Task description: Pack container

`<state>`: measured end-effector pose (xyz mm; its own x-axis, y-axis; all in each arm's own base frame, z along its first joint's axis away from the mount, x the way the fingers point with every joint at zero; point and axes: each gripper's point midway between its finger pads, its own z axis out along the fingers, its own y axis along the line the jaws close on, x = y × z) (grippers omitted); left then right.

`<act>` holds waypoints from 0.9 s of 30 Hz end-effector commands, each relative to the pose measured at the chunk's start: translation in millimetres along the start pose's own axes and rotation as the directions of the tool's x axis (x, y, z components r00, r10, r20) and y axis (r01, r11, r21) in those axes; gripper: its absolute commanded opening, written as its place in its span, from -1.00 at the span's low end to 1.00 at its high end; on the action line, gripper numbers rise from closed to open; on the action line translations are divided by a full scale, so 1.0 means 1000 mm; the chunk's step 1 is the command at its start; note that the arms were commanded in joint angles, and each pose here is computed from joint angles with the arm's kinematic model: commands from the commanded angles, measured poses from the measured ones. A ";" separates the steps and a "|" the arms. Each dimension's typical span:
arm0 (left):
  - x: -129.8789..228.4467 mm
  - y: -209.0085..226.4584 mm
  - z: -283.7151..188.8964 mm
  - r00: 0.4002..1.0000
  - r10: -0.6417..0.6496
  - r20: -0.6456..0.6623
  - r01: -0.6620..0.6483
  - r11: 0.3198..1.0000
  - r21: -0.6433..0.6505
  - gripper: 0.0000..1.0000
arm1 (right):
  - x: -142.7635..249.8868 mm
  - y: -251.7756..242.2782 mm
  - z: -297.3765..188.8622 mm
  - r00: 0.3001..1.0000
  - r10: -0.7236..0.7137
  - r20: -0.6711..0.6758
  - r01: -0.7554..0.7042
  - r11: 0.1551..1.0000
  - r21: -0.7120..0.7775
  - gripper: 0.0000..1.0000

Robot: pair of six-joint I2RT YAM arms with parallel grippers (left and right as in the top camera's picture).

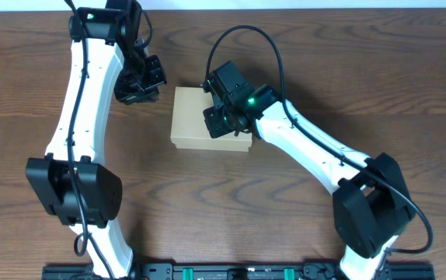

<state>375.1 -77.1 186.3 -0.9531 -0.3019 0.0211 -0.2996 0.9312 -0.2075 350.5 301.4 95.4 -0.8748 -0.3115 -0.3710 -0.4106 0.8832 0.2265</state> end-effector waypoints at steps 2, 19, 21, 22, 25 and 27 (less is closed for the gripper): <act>-0.001 0.003 -0.007 1.000 -0.001 0.018 0.001 1.000 -0.012 -0.89 | 0.033 -0.025 0.021 0.993 -0.005 -0.115 0.019 0.992 0.125 -0.97; -0.007 -0.008 -0.044 0.994 0.040 0.100 -0.042 0.999 0.023 0.91 | -0.049 0.007 -0.082 0.962 -0.164 0.217 0.153 0.986 0.067 0.99; -0.004 -0.010 -0.050 0.994 0.040 0.097 -0.043 0.998 0.035 0.91 | -0.051 0.009 -0.096 0.958 -0.157 0.240 0.148 0.987 0.056 0.98; 0.001 -0.014 -0.054 0.995 0.045 0.085 -0.050 0.997 0.058 0.91 | -0.054 0.010 -0.106 0.952 -0.156 0.264 0.148 0.988 0.049 0.98; 0.006 -0.025 -0.066 0.984 0.148 0.099 -0.159 0.981 0.116 0.91 | -0.059 0.008 -0.131 0.927 -0.207 0.312 0.196 0.978 0.066 0.99; 0.009 -0.023 -0.077 0.976 0.178 0.128 -0.192 0.975 0.112 0.91 | -0.058 0.003 -0.149 0.906 -0.265 0.329 0.248 0.964 0.093 0.99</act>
<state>374.1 -84.2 244.5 -0.9700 -0.2325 -0.0703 -0.2043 0.9375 -0.2818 360.5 284.8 221.9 -0.6814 -0.3545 -0.6404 -0.5451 0.8296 0.1207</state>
